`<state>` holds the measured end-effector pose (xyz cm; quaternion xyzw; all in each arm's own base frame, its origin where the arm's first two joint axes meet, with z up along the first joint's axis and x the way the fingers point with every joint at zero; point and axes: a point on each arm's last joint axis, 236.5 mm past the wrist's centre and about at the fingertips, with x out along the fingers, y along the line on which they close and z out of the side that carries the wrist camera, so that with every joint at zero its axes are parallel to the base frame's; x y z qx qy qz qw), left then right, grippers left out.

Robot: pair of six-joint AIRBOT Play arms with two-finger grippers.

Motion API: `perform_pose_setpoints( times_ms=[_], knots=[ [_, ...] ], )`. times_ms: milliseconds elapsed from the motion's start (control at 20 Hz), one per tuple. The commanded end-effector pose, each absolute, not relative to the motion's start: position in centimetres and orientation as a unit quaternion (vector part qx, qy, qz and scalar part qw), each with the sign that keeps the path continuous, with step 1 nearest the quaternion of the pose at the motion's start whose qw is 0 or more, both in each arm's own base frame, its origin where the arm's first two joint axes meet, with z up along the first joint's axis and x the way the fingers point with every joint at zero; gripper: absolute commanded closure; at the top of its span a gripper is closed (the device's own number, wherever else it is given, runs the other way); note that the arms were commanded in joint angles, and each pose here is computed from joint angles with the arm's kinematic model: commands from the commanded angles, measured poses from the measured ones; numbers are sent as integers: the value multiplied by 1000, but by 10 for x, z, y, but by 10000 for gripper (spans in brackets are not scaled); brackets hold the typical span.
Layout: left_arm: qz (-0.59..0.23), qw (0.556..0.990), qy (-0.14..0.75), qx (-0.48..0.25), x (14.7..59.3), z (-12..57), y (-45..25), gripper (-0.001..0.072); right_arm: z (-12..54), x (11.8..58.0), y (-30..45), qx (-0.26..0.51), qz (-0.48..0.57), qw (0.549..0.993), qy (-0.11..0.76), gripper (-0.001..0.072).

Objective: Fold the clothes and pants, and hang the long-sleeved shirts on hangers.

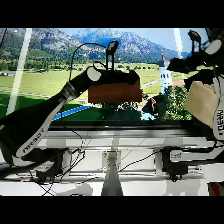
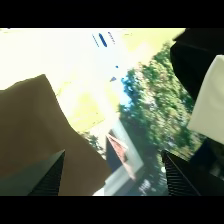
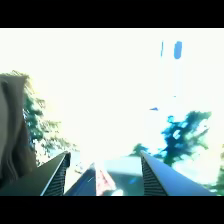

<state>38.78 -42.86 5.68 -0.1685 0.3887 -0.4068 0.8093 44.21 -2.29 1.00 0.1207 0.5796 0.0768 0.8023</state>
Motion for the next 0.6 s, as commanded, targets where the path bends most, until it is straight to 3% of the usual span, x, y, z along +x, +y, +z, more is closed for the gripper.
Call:
perform_pose_setpoints(
  times_ms=[0,50,250,500,550],
  knots=[
    [-407,810,398,-143,388,45,-423,-4,-25,416,-13,221,108,763,598,217],
    [-408,805,409,-136,389,42,-414,-4,-38,407,7,250,130,744,606,212],
    [-399,793,439,-142,400,42,-375,-3,-79,398,96,361,186,684,606,49],
    [-380,798,440,-157,418,54,-336,-2,-99,422,207,465,196,636,584,47],
    [-378,797,443,-159,420,55,-330,-1,-97,428,222,459,204,646,574,87]
  ],
)
